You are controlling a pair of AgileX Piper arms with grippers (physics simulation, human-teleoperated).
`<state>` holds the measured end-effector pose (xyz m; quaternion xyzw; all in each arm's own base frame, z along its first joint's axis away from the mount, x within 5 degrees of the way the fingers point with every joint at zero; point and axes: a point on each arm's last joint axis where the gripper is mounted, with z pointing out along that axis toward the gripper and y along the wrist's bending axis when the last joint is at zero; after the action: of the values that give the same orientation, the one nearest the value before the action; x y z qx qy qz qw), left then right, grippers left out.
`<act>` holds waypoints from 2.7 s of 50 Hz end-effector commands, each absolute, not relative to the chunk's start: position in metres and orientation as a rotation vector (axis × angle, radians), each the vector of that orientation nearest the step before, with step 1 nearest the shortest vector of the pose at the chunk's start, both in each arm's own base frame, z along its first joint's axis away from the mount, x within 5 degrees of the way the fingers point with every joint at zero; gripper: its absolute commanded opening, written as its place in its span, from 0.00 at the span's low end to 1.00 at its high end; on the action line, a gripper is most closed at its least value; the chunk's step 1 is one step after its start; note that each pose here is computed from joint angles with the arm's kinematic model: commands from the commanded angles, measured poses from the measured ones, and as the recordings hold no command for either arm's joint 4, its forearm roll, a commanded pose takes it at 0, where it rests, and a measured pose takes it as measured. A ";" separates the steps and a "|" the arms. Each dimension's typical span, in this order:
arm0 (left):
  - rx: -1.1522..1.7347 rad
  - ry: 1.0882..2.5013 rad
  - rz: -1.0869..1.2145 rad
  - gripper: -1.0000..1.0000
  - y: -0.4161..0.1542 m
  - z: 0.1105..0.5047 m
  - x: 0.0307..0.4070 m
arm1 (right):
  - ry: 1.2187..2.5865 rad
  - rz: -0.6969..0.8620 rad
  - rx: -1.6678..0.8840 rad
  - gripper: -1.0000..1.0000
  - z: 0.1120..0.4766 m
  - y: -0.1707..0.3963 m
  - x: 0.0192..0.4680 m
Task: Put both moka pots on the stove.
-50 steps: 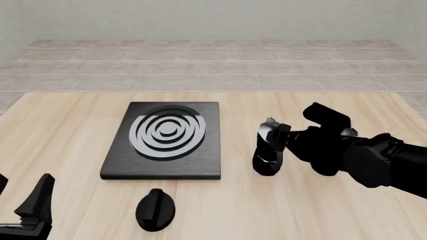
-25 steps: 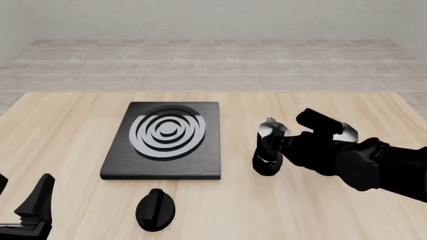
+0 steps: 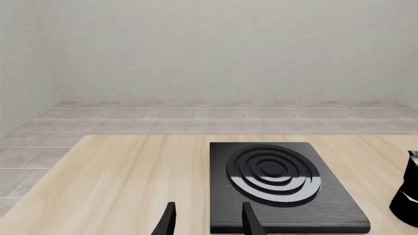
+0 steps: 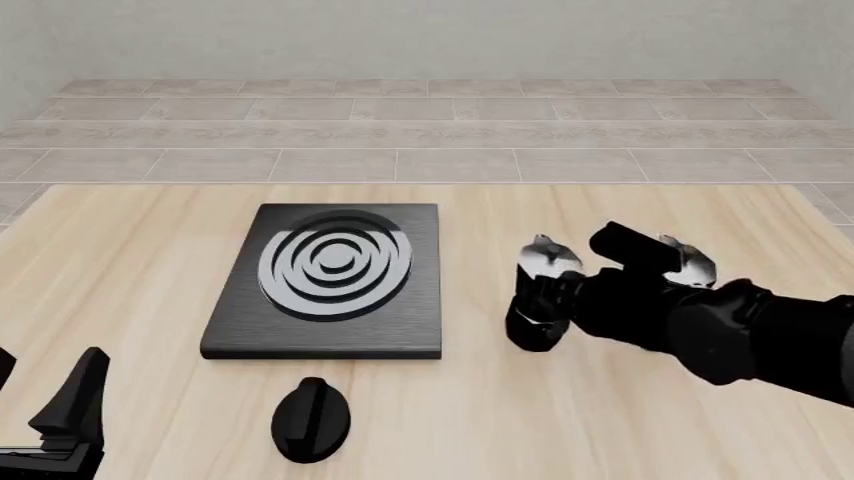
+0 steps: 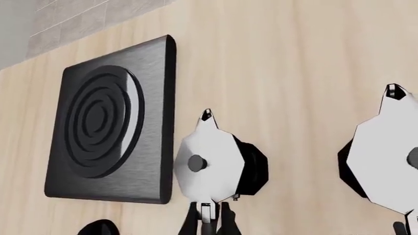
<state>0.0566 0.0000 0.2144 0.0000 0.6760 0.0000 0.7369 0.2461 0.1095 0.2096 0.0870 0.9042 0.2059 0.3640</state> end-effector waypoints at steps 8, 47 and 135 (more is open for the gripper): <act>0.000 1.485 0.000 1.00 0.000 0.214 0.057 | 2.244 0.519 0.024 0.00 0.244 0.119 0.243; 0.000 1.485 0.000 1.00 0.000 0.214 0.057 | 1.905 0.391 -0.487 0.00 0.321 0.151 0.248; 0.001 1.485 -0.001 1.00 0.000 0.214 0.058 | 1.584 0.600 -0.649 0.00 0.289 0.330 0.328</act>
<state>0.0573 -0.0001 0.2138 0.0006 0.6761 -0.0006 0.7368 0.3303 0.3176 0.2744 -0.2894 0.7101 0.2367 0.5967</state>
